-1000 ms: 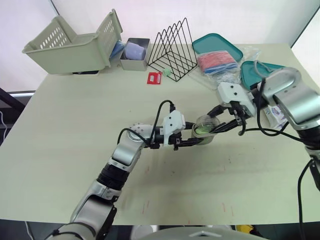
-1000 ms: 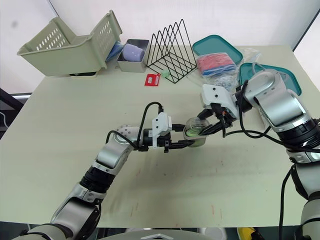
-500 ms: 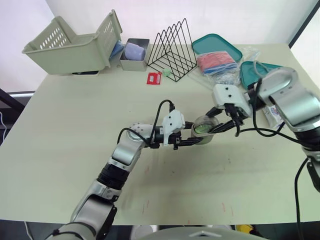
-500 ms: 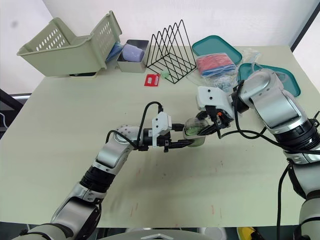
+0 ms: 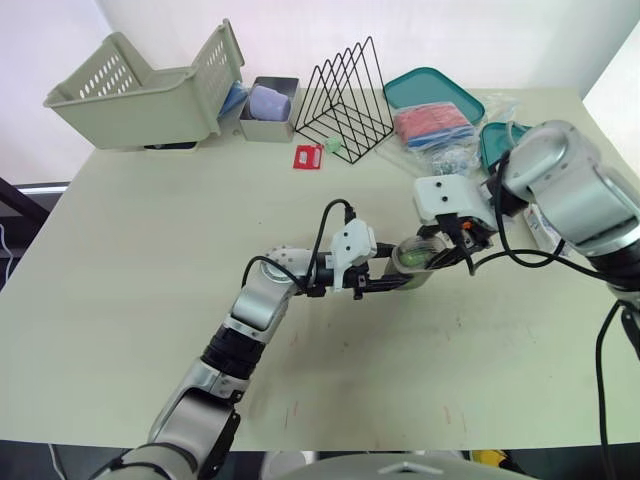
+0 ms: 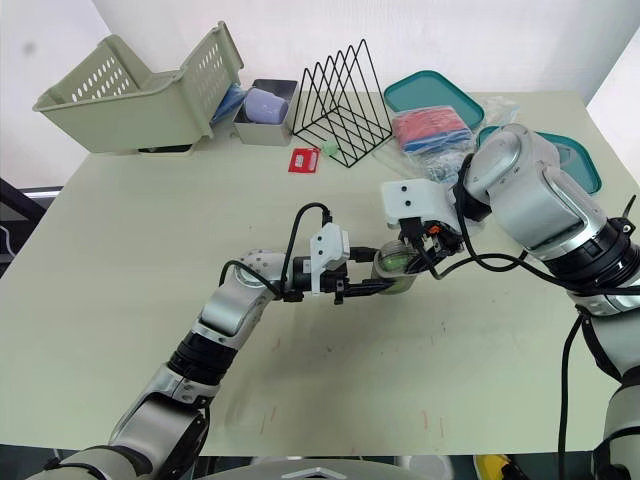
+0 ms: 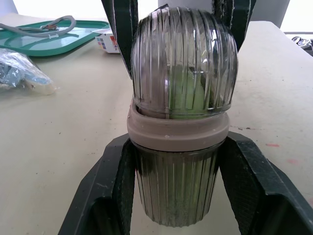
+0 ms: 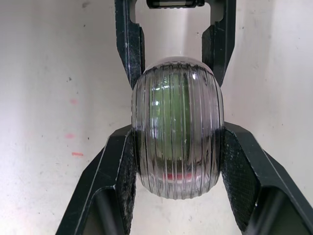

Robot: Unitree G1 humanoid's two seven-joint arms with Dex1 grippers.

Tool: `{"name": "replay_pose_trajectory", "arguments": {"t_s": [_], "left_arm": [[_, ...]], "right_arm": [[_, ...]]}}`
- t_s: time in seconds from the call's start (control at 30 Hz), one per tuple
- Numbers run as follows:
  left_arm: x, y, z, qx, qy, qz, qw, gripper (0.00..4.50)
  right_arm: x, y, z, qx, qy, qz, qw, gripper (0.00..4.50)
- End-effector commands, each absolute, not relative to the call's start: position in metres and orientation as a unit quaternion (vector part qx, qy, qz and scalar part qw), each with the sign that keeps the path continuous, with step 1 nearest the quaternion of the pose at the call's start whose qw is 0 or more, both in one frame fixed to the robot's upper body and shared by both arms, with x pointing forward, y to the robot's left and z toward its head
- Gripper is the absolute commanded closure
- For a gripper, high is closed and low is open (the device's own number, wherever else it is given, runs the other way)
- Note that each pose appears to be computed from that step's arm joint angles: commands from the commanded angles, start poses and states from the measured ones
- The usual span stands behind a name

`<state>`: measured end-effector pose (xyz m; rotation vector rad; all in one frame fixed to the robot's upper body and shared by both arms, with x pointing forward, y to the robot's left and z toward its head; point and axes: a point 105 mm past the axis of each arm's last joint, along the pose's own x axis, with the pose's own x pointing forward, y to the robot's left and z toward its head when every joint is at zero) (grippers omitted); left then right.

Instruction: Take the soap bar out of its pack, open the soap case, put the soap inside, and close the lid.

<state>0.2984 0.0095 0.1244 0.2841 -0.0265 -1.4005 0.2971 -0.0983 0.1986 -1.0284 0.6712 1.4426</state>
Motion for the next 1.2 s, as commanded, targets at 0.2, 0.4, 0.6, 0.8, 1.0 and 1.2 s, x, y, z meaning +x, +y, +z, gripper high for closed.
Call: {"name": "replay_pose_trajectory", "arguments": {"t_s": [0.2,0.4,0.6,0.8,1.0,1.2], "left_arm": [[0.291,0.001,0.146,0.129,-0.063,-0.653,0.743,2.48],[0.29,0.0,0.145,0.127,-0.063,-0.654,0.743,2.48],[0.289,-0.001,0.146,0.125,-0.065,-0.655,0.742,2.48],[0.289,-0.002,0.148,0.124,-0.069,-0.655,0.743,2.48],[0.289,-0.002,0.148,0.123,-0.07,-0.654,0.743,2.48],[0.289,0.001,0.146,0.124,-0.066,-0.652,0.745,2.48]], "right_arm": [[0.28,-0.084,0.169,-0.4,0.347,0.644,0.553,2.69],[0.289,-0.095,0.16,-0.417,0.366,0.613,0.563,2.69],[0.291,-0.1,0.156,-0.433,0.376,0.604,0.554,2.69],[0.293,-0.101,0.149,-0.434,0.381,0.603,0.55,2.69],[0.293,-0.101,0.148,-0.426,0.384,0.604,0.553,2.69],[0.295,-0.098,0.16,-0.418,0.366,0.611,0.564,2.69]]}}
